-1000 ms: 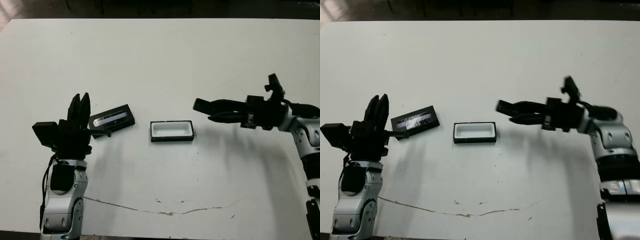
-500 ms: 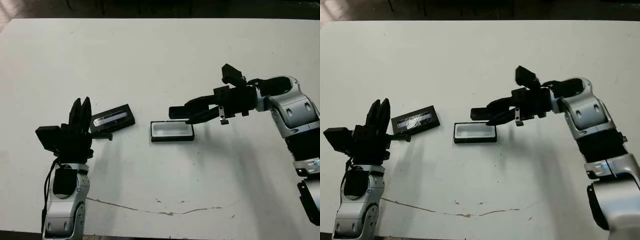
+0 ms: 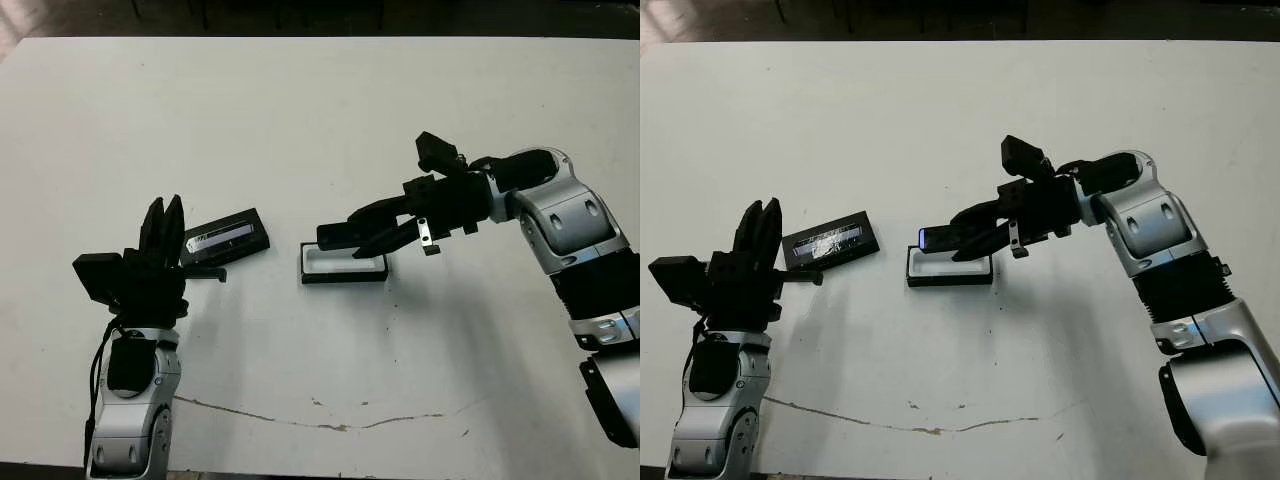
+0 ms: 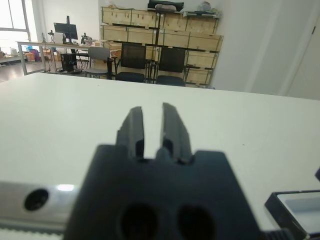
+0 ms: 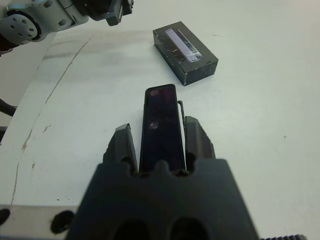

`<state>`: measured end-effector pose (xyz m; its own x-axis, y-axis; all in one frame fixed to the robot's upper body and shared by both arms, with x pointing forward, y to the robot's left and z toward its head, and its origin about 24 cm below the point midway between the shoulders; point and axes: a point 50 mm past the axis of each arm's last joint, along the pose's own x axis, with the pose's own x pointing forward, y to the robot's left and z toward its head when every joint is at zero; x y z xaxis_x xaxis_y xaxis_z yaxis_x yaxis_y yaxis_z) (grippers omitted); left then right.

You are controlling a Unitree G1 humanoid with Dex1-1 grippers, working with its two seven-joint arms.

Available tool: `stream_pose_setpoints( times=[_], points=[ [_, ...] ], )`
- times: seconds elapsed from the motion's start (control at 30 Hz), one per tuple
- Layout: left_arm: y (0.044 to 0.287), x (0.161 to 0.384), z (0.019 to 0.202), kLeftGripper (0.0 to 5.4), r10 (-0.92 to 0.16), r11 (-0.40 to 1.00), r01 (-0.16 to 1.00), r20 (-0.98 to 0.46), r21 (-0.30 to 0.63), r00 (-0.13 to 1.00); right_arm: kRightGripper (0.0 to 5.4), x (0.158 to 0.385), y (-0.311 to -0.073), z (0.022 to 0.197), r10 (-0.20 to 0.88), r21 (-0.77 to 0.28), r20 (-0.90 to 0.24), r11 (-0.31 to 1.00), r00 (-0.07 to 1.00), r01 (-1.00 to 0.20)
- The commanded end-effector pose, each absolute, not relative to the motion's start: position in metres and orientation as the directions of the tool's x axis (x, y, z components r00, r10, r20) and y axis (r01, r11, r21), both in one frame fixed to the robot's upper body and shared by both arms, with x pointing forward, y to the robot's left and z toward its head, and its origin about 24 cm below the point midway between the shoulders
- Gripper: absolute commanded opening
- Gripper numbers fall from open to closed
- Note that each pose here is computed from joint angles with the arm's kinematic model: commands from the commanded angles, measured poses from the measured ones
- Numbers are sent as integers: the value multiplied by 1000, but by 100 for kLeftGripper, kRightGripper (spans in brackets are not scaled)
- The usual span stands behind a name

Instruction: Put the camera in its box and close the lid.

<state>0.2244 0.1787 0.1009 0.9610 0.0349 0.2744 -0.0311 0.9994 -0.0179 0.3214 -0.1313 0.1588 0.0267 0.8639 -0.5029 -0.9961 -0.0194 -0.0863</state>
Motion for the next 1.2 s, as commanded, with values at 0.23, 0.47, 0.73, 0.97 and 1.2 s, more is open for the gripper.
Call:
stream_pose_setpoints(
  times=[0.23, 0.47, 0.73, 0.97, 1.2],
  points=[
    [180, 221, 95, 0, 49, 999, -45, 250, -22, 967, 48, 317, -126, 150, 822, -90, -569, -27, 29, -996],
    [180, 221, 95, 0, 42, 999, -38, 252, -22, 967, 48, 318, -127, 147, 810, -101, -584, -8, 52, -995],
    [182, 222, 95, 0, 45, 999, -41, 252, -21, 967, 48, 321, -131, 144, 796, -113, -599, 19, 83, -993],
    [183, 221, 95, 0, 46, 999, -43, 245, -18, 968, 48, 325, -133, 142, 798, -101, -596, 38, 91, -994],
    [184, 220, 95, 0, 48, 999, -46, 244, -10, 969, 48, 326, -133, 135, 806, -90, -587, 30, 77, -996]
  ],
)
